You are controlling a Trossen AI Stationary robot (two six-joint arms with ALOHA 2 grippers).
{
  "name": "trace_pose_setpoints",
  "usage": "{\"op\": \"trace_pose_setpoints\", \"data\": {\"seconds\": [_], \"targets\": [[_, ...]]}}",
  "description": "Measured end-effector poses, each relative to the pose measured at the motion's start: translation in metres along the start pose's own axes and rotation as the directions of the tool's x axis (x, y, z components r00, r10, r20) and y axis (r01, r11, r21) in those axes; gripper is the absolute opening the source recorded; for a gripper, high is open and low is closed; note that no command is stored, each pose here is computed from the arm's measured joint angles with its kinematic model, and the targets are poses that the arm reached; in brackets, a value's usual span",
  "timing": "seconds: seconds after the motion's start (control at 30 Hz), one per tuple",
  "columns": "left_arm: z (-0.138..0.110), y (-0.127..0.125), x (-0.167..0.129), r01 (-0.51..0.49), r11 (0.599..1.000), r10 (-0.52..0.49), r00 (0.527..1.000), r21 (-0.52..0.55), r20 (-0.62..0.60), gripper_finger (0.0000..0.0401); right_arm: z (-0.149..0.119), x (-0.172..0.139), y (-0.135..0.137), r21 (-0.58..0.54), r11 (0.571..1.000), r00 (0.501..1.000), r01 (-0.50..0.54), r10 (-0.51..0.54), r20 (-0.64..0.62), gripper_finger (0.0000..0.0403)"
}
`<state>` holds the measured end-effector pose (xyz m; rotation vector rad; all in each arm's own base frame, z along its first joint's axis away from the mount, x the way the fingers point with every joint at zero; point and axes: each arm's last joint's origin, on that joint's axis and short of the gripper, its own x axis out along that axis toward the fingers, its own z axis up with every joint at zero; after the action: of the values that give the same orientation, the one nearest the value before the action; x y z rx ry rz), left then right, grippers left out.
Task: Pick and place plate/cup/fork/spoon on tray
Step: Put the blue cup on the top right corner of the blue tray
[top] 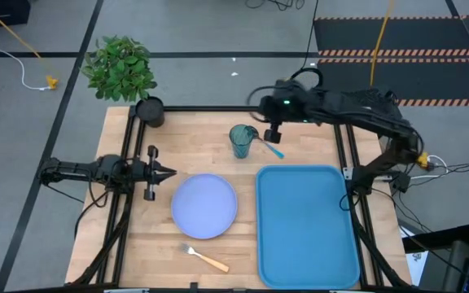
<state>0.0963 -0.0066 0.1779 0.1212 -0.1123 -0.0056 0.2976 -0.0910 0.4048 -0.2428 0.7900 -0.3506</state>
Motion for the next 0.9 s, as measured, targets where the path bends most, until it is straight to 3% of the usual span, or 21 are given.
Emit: {"op": "trace_pose_setpoints", "data": {"seconds": [0.2, 0.37, 0.5, 0.7, 0.9], "targets": [[0.034, 0.005, 0.001, -0.023, 1.0, 0.023, 1.0, -0.013, 0.003, 0.0031, -0.005, 0.038, 0.001, 0.003, 0.989, 0.987, -0.148, 0.148, -0.062, 0.0], [0.083, 0.011, 0.013, -0.022, 1.0, 0.021, 0.998, -0.007, -0.063, 0.0031, -0.011, 0.066, 0.003, -0.012, 0.985, 0.976, -0.17, 0.167, -0.141, 0.0], [0.125, 0.015, 0.031, -0.007, 1.0, 0.006, 0.982, -0.007, -0.188, 0.0031, -0.014, 0.08, 0.004, -0.033, 0.982, 0.969, -0.184, 0.176, -0.175, 0.0], [0.164, 0.018, 0.071, 0.006, 0.998, 0.022, 0.895, 0.06, -0.445, 0.0031, -0.017, 0.093, 0.012, -0.012, 0.949, 0.934, -0.314, 0.307, -0.186, 0.0002], [0.159, 0.016, 0.109, 0.039, 0.989, 0.054, 0.801, 0.143, -0.596, 0.0031, -0.021, 0.099, 0.02, 0.004, 0.923, 0.904, -0.386, 0.379, -0.2, 0.0045]]}}
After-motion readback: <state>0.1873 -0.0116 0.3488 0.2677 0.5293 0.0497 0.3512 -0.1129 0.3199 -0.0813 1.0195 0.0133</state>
